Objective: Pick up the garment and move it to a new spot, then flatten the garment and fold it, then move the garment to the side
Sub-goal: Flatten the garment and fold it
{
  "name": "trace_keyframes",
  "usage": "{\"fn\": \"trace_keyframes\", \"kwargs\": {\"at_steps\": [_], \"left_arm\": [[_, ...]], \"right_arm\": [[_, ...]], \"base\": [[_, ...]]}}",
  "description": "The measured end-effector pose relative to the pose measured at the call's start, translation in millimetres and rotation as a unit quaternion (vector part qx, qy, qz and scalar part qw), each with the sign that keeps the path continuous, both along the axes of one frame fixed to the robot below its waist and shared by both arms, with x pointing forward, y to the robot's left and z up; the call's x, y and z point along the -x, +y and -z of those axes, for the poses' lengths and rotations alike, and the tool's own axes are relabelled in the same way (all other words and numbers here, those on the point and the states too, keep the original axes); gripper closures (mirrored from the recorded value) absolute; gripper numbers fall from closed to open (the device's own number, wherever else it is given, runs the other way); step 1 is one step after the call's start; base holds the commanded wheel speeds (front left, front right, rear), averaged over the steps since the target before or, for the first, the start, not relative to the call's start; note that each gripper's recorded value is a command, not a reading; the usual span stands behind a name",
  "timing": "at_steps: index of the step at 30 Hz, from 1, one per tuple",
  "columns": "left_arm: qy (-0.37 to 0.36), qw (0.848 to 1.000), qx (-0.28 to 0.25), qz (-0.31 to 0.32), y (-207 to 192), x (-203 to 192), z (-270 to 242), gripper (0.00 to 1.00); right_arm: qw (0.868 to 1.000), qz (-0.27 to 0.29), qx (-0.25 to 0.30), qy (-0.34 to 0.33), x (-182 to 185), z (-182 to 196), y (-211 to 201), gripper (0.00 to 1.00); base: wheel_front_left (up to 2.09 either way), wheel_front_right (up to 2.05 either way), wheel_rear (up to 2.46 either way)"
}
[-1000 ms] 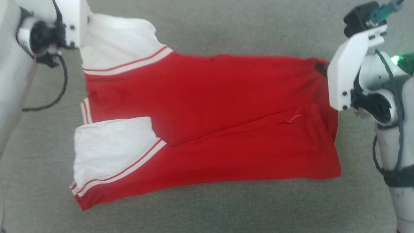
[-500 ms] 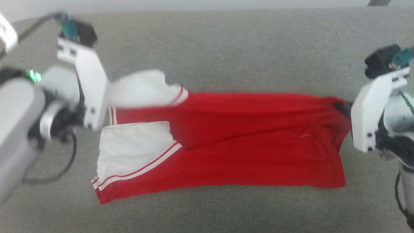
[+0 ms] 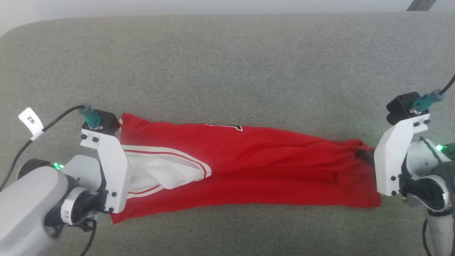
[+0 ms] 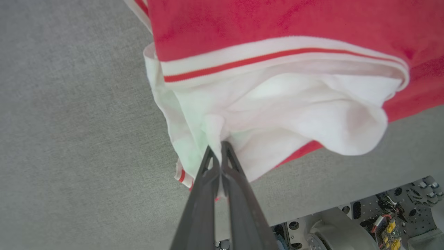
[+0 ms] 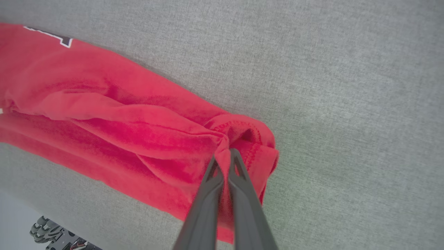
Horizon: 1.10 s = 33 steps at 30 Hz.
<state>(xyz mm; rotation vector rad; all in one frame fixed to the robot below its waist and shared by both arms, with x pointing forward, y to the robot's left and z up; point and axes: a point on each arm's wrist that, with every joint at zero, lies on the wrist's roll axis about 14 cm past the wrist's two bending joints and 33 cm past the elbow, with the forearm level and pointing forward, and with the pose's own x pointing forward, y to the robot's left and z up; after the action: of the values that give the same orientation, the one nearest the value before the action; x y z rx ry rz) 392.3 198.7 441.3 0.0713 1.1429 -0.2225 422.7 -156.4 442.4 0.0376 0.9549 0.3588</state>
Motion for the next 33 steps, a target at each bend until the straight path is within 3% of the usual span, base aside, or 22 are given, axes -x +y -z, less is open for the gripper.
{"fn": "trace_keyframes", "kwargs": {"at_steps": [2,3,4,5,6,7,13,19,26,33], "left_arm": [[0.001,1.000,0.007,-0.011,0.6,0.0,6.2,1.00],[0.003,1.000,0.011,-0.018,0.8,0.5,9.1,0.79],[-0.001,1.000,0.011,-0.020,2.0,0.0,11.1,0.58],[-0.009,1.000,0.012,-0.019,2.5,-2.3,11.1,0.30],[-0.016,0.999,0.018,-0.024,2.4,-5.2,10.4,0.08],[-0.021,0.999,0.022,-0.024,1.4,-6.0,10.6,0.00],[-0.066,0.996,0.046,-0.030,0.2,-9.1,4.1,0.00],[-0.166,0.983,0.077,-0.031,-0.7,-17.5,-19.8,0.00],[-0.309,0.945,0.091,-0.054,17.1,-27.7,-51.4,0.00],[-0.403,0.905,0.089,-0.100,46.7,-18.3,-57.9,0.00]], "right_arm": [[1.000,0.002,-0.003,0.002,0.4,4.3,1.1,1.00],[1.000,0.003,-0.003,0.003,0.6,6.0,1.0,0.87],[1.000,0.003,-0.004,0.004,1.1,7.2,1.3,0.52],[1.000,0.005,-0.006,0.000,-0.1,6.7,1.4,0.25],[1.000,0.006,-0.007,-0.003,-1.4,5.3,1.7,0.10],[1.000,0.005,-0.008,-0.008,-2.2,3.4,2.5,0.00],[0.999,0.014,-0.021,-0.044,-4.0,-14.8,-0.3,0.00],[0.995,0.048,-0.032,-0.082,-2.4,-34.6,-16.5,0.00],[0.992,0.079,-0.042,-0.090,9.2,-36.6,-29.1,0.00],[0.992,0.092,-0.047,-0.069,15.2,-20.6,-31.4,0.00]], "base": [[0.00,0.00,0.00],[0.00,0.00,0.00],[0.00,0.00,0.00],[0.00,0.00,0.00],[0.00,0.00,0.00],[0.00,0.00,0.00],[0.00,0.00,0.00],[0.00,0.00,0.00],[0.00,0.00,0.00],[0.00,0.00,0.00]]}}
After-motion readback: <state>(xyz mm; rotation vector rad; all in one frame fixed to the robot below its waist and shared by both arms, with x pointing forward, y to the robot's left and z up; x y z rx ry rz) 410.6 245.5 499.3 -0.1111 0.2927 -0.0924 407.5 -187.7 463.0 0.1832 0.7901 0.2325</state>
